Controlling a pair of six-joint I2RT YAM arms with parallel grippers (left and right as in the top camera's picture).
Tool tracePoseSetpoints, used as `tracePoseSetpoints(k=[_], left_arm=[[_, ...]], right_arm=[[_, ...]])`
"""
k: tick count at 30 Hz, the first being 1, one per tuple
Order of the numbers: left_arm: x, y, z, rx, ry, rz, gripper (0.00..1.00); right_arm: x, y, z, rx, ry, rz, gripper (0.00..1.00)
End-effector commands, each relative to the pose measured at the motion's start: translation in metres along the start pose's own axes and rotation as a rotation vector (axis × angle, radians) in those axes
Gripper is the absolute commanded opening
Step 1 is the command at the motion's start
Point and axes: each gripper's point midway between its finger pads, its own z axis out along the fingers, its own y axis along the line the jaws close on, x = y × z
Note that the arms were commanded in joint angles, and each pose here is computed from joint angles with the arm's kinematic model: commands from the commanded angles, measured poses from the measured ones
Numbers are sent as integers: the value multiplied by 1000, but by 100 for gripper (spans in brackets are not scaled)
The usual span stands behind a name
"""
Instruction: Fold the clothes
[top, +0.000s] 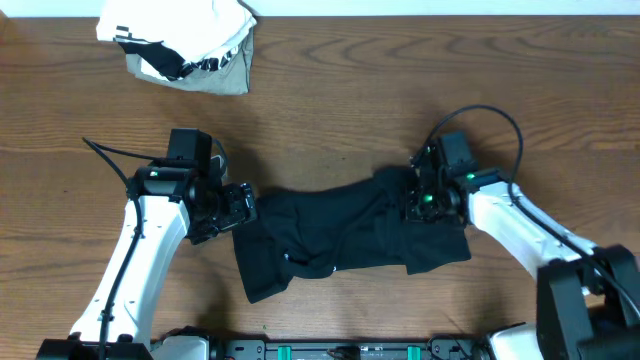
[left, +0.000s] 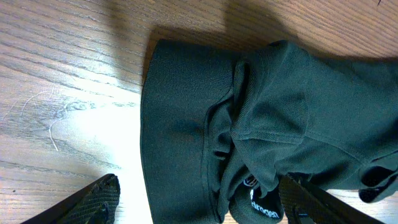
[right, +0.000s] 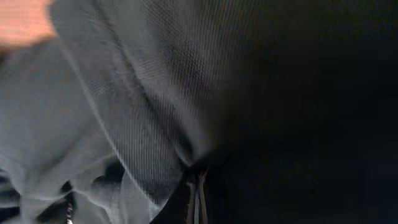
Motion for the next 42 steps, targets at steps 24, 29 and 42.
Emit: tracePoseSetpoints(k=[24,29,42], left_arm=[[10,11,12,-23,24,-7,84],[14,13,16,-28,34,-19,84],[37,21,60,32,65,-147,84]], right_arm=[[-9,-2,-88,128,-159,32,42],[-4,-48,-96,263,-133,112,77],[1,-79,-90,312,-81,166,99]])
